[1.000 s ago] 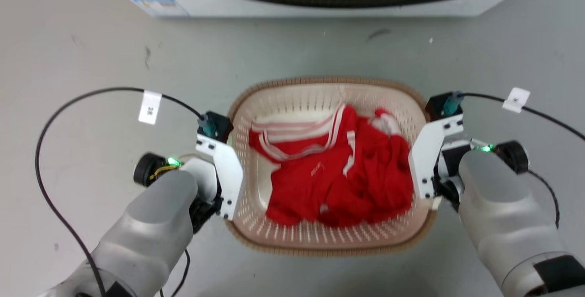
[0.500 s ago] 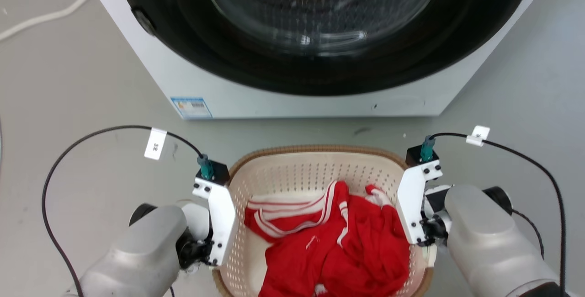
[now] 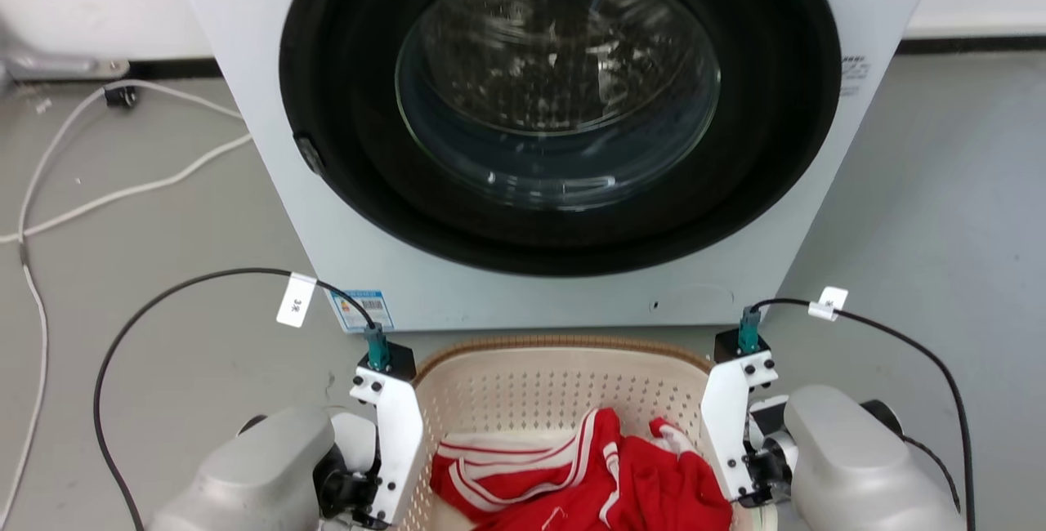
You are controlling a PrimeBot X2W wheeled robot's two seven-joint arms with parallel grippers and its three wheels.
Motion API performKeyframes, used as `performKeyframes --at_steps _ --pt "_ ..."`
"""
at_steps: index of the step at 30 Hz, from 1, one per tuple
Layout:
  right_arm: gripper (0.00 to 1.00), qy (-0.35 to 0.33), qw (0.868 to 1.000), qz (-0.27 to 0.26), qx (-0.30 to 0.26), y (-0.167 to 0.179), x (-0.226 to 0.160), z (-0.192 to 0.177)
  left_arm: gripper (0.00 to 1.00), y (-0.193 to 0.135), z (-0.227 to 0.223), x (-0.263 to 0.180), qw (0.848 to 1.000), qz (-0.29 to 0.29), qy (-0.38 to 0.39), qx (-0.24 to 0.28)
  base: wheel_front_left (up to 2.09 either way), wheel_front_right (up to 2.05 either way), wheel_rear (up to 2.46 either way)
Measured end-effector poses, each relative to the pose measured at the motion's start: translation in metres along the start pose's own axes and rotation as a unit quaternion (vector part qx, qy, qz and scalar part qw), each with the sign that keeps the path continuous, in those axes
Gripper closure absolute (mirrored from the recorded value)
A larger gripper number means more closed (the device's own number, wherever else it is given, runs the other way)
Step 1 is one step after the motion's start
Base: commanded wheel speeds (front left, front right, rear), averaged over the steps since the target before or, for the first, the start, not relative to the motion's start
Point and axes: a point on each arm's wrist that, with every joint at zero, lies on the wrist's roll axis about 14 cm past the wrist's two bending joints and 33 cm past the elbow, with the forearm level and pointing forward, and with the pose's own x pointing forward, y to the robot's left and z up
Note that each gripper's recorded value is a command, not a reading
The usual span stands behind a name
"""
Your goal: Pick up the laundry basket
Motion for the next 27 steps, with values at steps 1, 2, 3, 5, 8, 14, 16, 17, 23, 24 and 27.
performKeyframes --at_steps 1,2,3,5,8,14,16,17,23,24,27 --pt "1.0 -0.001 1.0 0.0 0.0 0.001 -0.003 -0.002 1.0 -0.002 -0.001 -0.003 1.0 0.0 0.0 0.0 0.0 0.0 0.0" --pt "1.0 -0.003 1.0 -0.001 -0.002 0.002 -0.005 -0.003 1.0 -0.003 -0.003 -0.005 1.0 0.001 0.0 0.002 0.0 0.0 0.0" --pt "1.0 -0.005 1.0 -0.001 -0.002 0.002 -0.007 -0.004 1.0 -0.004 -0.003 -0.008 1.0 0.002 -0.001 0.003 0.0 0.0 0.0" --pt "1.0 -0.008 1.0 0.0 -0.002 0.004 -0.011 -0.005 1.0 -0.005 -0.004 -0.013 1.0 0.006 0.0 0.005 0.0 0.0 0.0" --pt "1.0 -0.012 1.0 0.001 -0.005 0.007 -0.016 -0.005 1.0 -0.005 -0.008 -0.018 1.0 0.012 0.005 0.008 0.0 0.0 0.0" --pt "1.0 -0.017 1.0 -0.001 -0.01 0.009 -0.023 -0.005 1.0 -0.009 -0.013 -0.022 1.0 0.016 0.012 0.021 0.0 0.0 0.0" --pt "1.0 -0.016 1.0 -0.003 -0.012 0.009 -0.024 -0.007 1.0 -0.011 -0.017 -0.021 1.0 0.015 0.016 0.022 0.0 0.0 0.0" --pt "1.0 -0.016 1.0 -0.002 -0.011 0.009 -0.025 -0.007 1.0 -0.012 -0.019 -0.02 1.0 0.013 0.018 0.021 0.0 0.0 0.0" --pt "1.0 -0.01 1.0 -0.003 -0.012 0.009 -0.024 -0.012 1.0 -0.015 -0.022 -0.019 0.999 0.011 0.021 0.021 0.0 0.0 0.0" --pt "1.0 -0.009 1.0 -0.003 -0.012 0.009 -0.023 -0.012 1.0 -0.015 -0.023 -0.019 1.0 0.01 0.021 0.02 0.0 0.0 0.0" --pt "1.0 -0.008 1.0 -0.003 -0.012 0.009 -0.023 -0.014 1.0 -0.016 -0.024 -0.018 1.0 0.009 0.022 0.02 0.0 0.0 0.0"
